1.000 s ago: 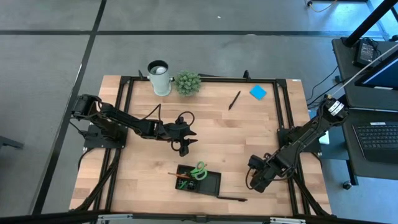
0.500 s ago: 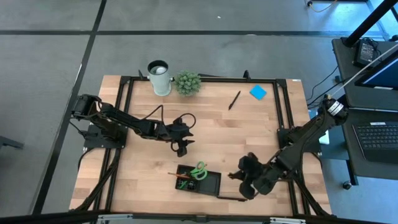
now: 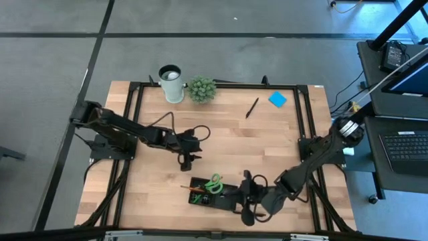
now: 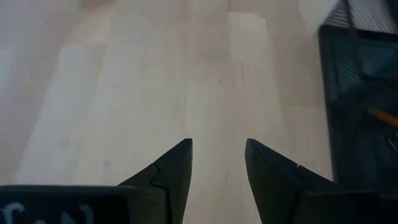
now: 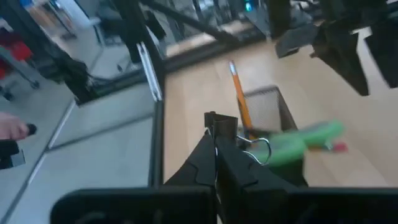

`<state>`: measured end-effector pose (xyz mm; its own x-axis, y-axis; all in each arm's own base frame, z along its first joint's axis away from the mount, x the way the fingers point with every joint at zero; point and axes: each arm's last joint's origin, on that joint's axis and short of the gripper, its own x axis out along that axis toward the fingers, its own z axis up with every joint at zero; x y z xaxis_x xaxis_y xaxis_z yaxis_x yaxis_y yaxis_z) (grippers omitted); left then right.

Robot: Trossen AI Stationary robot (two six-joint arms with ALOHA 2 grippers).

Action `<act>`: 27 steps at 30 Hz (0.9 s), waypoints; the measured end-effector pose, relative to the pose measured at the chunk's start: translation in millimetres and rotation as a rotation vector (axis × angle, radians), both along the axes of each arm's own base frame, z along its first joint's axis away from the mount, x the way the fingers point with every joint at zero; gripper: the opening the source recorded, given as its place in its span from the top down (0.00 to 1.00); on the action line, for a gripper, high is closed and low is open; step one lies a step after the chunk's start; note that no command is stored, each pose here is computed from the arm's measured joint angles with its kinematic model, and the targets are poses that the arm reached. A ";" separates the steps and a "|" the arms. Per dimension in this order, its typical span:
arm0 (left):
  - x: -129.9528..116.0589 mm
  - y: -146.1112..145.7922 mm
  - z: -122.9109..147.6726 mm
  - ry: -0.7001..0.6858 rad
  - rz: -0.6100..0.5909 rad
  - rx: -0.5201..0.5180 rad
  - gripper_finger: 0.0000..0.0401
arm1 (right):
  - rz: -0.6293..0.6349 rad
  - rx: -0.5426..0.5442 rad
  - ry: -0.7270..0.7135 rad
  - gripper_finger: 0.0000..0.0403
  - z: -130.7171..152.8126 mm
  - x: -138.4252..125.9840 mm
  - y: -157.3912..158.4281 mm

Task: Pick and place office supplies into organizer
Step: Put the black binder clip into the black desk organizer

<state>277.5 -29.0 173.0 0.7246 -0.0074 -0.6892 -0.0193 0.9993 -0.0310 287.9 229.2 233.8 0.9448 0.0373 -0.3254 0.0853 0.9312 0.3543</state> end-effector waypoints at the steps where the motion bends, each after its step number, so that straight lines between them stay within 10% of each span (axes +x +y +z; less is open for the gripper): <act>1: -4.5 0.6 6.2 -0.001 -0.017 0.021 0.64 | 0.002 0.000 -0.019 1.00 -0.9 2.8 0.8; 12: -76.7 -6.0 64.6 0.029 0.026 -0.100 0.64 | -0.010 -0.026 -0.145 1.00 8.7 17.8 -7.4; 27: -60.3 -47.3 108.2 -0.497 -0.040 -0.197 0.60 | -0.164 -0.162 -0.300 0.99 27.1 49.9 -56.3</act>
